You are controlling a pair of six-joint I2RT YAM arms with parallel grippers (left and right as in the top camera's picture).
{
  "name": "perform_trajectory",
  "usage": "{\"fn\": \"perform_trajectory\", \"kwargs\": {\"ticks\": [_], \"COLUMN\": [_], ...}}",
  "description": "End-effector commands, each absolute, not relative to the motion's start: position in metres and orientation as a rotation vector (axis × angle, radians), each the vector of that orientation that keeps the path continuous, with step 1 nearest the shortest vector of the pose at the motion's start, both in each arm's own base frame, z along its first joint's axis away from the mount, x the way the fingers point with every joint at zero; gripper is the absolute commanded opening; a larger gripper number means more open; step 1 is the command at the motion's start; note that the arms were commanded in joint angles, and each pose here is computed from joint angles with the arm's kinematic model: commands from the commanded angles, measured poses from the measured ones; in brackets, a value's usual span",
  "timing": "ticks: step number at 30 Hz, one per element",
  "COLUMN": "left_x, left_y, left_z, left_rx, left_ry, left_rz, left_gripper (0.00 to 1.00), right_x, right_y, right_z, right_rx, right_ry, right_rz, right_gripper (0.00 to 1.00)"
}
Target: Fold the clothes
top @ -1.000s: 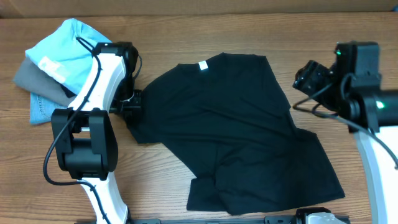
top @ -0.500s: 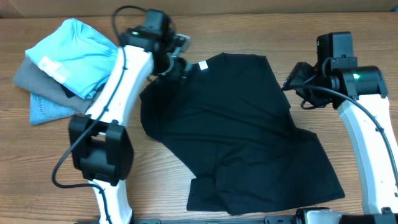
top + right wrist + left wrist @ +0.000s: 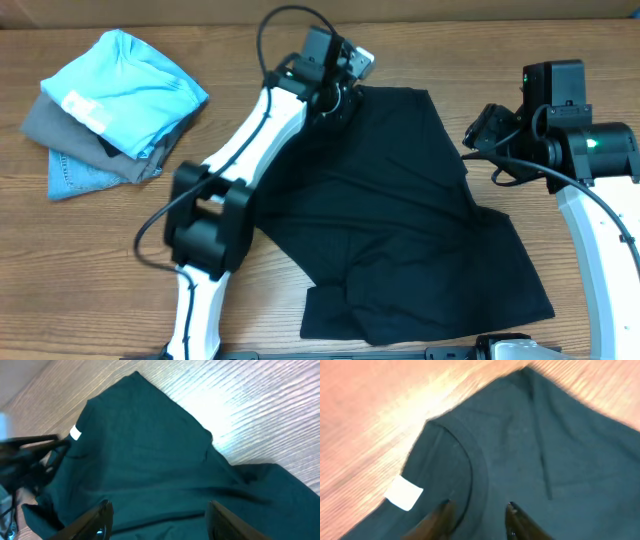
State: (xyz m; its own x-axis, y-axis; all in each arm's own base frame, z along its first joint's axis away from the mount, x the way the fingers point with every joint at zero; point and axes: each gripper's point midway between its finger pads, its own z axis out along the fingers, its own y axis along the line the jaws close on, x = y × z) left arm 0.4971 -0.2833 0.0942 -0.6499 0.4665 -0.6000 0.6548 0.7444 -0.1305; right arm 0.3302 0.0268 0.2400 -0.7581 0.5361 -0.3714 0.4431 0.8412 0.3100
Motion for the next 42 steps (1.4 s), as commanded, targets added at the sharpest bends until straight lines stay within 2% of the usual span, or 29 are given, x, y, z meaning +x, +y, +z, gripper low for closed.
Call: {"fn": "perform_trajectory", "kwargs": {"ticks": [1, 8, 12, 15, 19, 23, 27, 31, 36, 40, 42], "left_x": [0.503, 0.505, 0.508, 0.522, 0.539, 0.546, 0.552, 0.565, 0.587, 0.596, 0.595], "left_y": [-0.281, -0.277, -0.258, -0.214, -0.148, -0.093, -0.052, -0.059, -0.066, -0.076, -0.078], "left_z": [0.059, 0.013, -0.019, -0.035, -0.031, -0.023, -0.01, 0.013, 0.065, 0.121, 0.151], "left_rx": [0.826, 0.817, 0.778, 0.578, 0.363, 0.208, -0.002, -0.035, 0.013, 0.095, 0.106], "left_ry": [2.448, 2.516, 2.585, 2.655, 2.673, 2.722, 2.769, 2.758, 2.65, 2.55, 2.507], "left_rz": [-0.447, -0.411, -0.275, -0.018, 0.237, 0.287, 0.204, -0.082, -0.136, -0.132, -0.133], "left_gripper": [0.23, 0.05, 0.04, 0.04, 0.04, 0.04, 0.04, 0.04, 0.07, 0.15, 0.18], "right_x": [0.328, 0.328, 0.327, 0.323, 0.322, 0.326, 0.332, 0.334, 0.336, 0.337, 0.335], "right_y": [0.024, 0.024, 0.024, 0.02, 0.009, -0.005, -0.015, -0.017, -0.019, -0.033, -0.043], "right_z": [0.247, 0.247, 0.246, 0.241, 0.227, 0.21, 0.189, 0.166, 0.139, 0.112, 0.094], "right_rx": [0.717, 0.723, 0.725, 0.75, 0.841, 0.961, 1.028, 1.054, 1.092, 1.168, 1.221], "right_ry": [2.549, 2.548, 2.555, 2.57, 2.601, 2.621, 2.666, 2.736, 2.815, 2.855, 2.865], "right_rz": [0.276, 0.278, 0.274, 0.236, 0.177, 0.15, 0.114, 0.079, 0.029, -0.036, -0.051], "right_gripper": [0.62, 0.63, 0.66, 0.71, 0.72, 0.72, 0.72, 0.71, 0.71, 0.64, 0.53]}}
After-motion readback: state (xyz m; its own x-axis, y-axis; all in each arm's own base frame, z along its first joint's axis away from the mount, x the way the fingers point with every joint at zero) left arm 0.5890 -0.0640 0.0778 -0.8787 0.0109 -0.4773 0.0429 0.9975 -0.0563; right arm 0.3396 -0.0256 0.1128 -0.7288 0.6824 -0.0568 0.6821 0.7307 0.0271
